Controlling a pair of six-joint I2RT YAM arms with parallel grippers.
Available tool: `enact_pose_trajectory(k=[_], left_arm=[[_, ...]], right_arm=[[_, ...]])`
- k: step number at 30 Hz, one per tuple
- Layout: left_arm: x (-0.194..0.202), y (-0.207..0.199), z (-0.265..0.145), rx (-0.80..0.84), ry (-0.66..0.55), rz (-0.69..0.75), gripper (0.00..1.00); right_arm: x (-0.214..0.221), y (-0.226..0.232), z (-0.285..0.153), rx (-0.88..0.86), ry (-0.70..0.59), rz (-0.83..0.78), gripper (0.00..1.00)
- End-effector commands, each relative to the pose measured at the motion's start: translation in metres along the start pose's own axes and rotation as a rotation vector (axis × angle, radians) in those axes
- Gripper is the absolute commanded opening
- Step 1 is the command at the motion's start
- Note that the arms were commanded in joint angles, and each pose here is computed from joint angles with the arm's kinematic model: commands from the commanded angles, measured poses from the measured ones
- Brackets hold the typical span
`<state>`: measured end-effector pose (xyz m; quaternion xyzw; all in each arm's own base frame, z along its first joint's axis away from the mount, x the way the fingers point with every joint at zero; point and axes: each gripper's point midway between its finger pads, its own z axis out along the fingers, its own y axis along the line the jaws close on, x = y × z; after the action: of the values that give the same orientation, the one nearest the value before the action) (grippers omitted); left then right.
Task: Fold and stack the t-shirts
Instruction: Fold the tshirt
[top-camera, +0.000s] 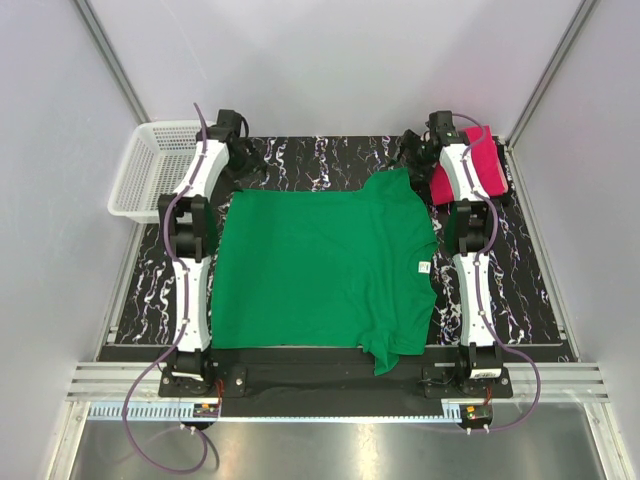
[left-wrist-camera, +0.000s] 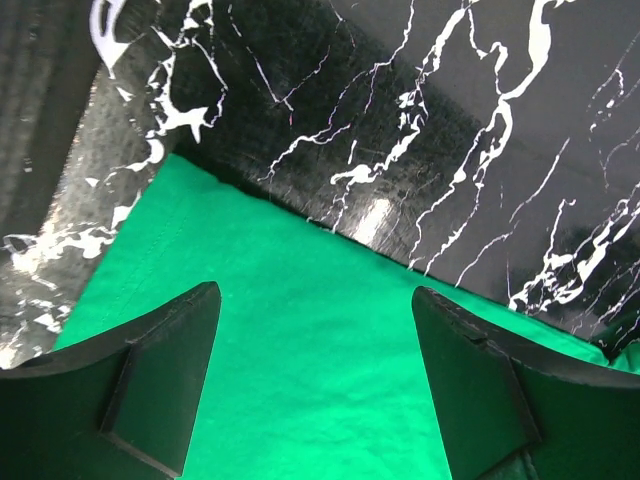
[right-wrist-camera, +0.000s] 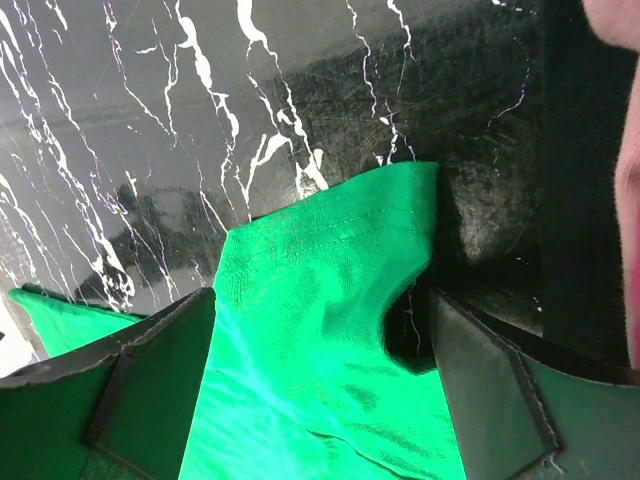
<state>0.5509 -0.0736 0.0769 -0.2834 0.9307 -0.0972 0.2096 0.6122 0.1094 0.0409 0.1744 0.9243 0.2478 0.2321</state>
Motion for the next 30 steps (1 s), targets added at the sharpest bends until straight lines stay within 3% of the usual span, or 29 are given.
enact_pose_trajectory(k=[1,14,30], left_arm=[[-0.012,-0.013,0.0,0.041,-0.031,-0.026,0.82],[-0.044,0.019,-0.004,-0.094,-0.158,-0.042,0.81],[-0.015,0.044,0.032,-0.214,-0.081,0.01,0.79]], right_arm=[[0.005,0.014,-0.016,-0.015,0.019,-0.008,0.93],[0.005,0.018,-0.026,-0.019,0.022,-0.016,0.92],[-0.001,0.02,-0.036,-0.044,0.015,-0.009,0.93]])
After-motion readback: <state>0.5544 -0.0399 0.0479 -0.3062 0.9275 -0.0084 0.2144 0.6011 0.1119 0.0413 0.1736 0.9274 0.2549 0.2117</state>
